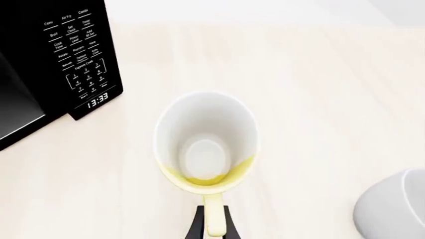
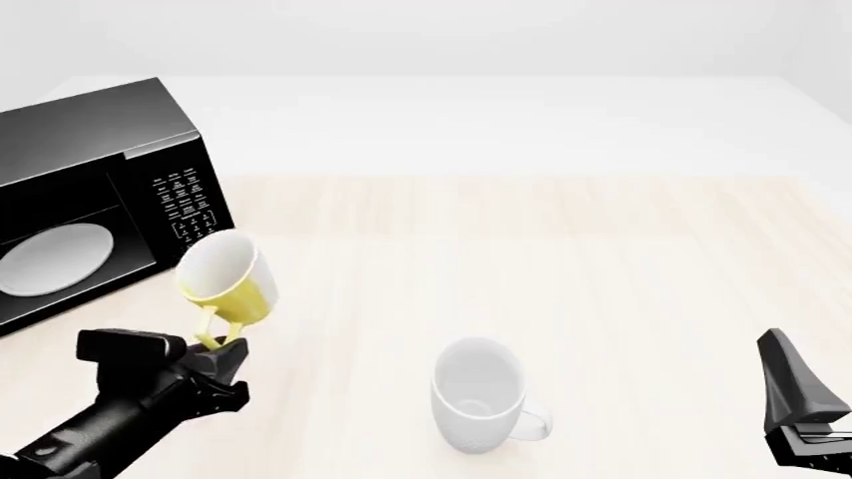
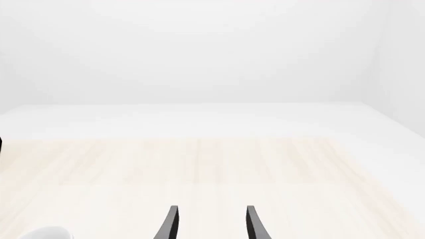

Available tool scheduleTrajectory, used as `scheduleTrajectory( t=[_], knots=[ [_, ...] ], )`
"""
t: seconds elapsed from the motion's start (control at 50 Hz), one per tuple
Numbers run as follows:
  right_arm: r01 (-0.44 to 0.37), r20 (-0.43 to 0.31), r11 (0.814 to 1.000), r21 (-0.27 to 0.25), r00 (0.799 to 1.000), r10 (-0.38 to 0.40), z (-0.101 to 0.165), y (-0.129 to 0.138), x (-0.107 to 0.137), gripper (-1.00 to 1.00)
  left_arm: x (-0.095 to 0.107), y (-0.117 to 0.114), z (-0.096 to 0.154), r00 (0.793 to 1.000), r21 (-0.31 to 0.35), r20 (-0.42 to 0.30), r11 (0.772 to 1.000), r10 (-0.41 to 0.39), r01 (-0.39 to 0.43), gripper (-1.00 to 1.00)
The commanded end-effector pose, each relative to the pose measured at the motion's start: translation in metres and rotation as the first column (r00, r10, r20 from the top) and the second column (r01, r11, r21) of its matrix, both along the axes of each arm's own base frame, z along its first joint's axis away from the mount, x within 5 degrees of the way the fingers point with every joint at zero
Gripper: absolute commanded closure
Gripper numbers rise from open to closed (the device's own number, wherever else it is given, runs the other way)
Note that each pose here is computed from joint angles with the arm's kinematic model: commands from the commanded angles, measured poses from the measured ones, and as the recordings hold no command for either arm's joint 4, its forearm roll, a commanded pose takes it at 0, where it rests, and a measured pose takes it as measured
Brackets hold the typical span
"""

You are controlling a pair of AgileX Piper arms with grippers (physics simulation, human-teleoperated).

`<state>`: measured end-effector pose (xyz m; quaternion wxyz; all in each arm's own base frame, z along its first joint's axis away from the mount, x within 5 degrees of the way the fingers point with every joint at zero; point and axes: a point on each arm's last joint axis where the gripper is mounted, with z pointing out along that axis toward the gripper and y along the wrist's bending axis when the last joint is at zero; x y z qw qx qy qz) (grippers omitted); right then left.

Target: Put the yellow and white mug in the microwave and close it.

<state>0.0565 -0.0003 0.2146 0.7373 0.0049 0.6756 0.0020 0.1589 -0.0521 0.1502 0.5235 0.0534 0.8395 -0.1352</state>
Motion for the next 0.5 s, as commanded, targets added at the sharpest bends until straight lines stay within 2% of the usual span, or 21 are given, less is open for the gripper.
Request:
scheduleTrajectory(
  t=[0.02,0.3,0.5],
  knots=[
    [0.0,0.0,1.0,0.0,1.0,0.0,0.0,0.0,0.0,-1.0,-0.007,0.009,0.011,0.999,0.0,0.041,0.999,0.033,-0.033,1.0],
    [0.0,0.0,1.0,0.0,1.0,0.0,0.0,0.0,0.0,-1.0,-0.017,0.027,0.023,0.988,-0.002,0.082,0.991,0.133,-0.133,1.0],
    [0.0,0.0,1.0,0.0,1.0,0.0,0.0,0.0,0.0,-1.0,-0.022,0.044,0.027,0.965,0.014,0.114,0.971,0.235,-0.238,1.0]
  ],
)
